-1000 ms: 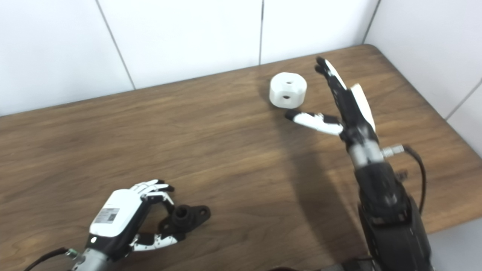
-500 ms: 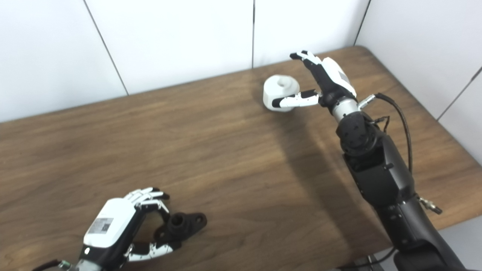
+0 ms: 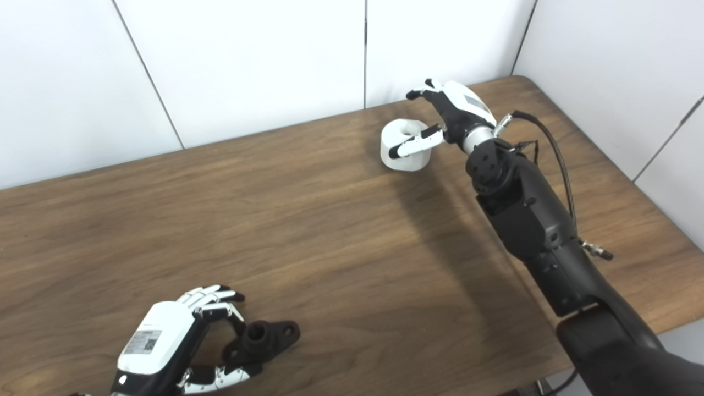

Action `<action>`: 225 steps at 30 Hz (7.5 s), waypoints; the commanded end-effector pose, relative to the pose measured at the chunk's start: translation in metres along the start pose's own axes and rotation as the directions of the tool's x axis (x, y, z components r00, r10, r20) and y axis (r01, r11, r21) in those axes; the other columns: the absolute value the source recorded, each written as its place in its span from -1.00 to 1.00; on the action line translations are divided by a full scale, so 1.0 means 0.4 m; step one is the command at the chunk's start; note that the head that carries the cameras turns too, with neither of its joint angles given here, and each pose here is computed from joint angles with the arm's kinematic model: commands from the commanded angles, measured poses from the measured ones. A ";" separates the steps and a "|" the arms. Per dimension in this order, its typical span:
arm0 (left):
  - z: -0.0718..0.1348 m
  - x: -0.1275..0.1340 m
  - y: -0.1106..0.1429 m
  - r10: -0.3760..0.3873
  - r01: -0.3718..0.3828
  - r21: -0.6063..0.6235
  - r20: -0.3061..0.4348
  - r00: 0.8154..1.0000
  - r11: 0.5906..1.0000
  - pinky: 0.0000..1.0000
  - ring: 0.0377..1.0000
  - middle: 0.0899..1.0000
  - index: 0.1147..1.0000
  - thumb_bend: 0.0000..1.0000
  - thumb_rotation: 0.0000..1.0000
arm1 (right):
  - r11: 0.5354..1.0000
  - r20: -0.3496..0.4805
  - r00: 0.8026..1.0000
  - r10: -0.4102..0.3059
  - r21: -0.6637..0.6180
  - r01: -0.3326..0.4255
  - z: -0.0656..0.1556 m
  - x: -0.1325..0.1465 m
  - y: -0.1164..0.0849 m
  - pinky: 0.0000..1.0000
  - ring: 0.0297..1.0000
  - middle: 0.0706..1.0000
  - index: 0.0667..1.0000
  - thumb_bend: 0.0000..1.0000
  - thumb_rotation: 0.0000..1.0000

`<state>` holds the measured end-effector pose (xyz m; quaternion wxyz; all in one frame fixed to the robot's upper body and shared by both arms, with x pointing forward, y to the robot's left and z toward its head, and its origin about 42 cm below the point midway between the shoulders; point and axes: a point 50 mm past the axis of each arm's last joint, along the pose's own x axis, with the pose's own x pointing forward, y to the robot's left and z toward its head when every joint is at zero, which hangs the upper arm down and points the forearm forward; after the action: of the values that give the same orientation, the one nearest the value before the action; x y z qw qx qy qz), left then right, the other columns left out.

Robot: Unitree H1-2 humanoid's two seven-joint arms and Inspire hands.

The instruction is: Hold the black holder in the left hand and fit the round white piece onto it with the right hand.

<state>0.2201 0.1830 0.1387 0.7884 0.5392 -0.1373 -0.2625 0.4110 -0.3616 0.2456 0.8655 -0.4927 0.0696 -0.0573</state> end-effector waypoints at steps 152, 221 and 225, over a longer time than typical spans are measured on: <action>0.106 0.074 -0.052 -0.118 0.118 0.015 -0.040 0.992 0.993 0.69 0.70 0.52 -0.16 0.04 -0.89 | 0.938 0.604 0.742 0.291 -0.028 -0.346 0.273 -0.517 0.140 0.70 0.93 0.60 -0.11 0.05 -0.72; 0.128 0.111 -0.068 -0.132 0.133 0.013 -0.052 0.990 0.991 0.70 0.69 0.51 -0.16 0.04 -0.89 | 0.921 0.526 0.767 0.367 -0.093 -0.377 0.249 -0.498 0.221 0.99 1.00 0.96 0.95 1.00 0.05; 0.128 0.111 -0.069 -0.136 0.137 0.009 -0.057 0.989 0.990 0.68 0.68 0.50 -0.16 0.04 -0.89 | 0.923 0.522 0.772 0.363 -0.085 -0.376 0.247 -0.499 0.227 1.00 1.00 1.00 1.00 1.00 0.10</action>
<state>0.2305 0.1154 0.1490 0.7834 0.5533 -0.1205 -0.2563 0.2335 -0.1984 0.2188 0.8499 -0.4523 -0.0481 0.2659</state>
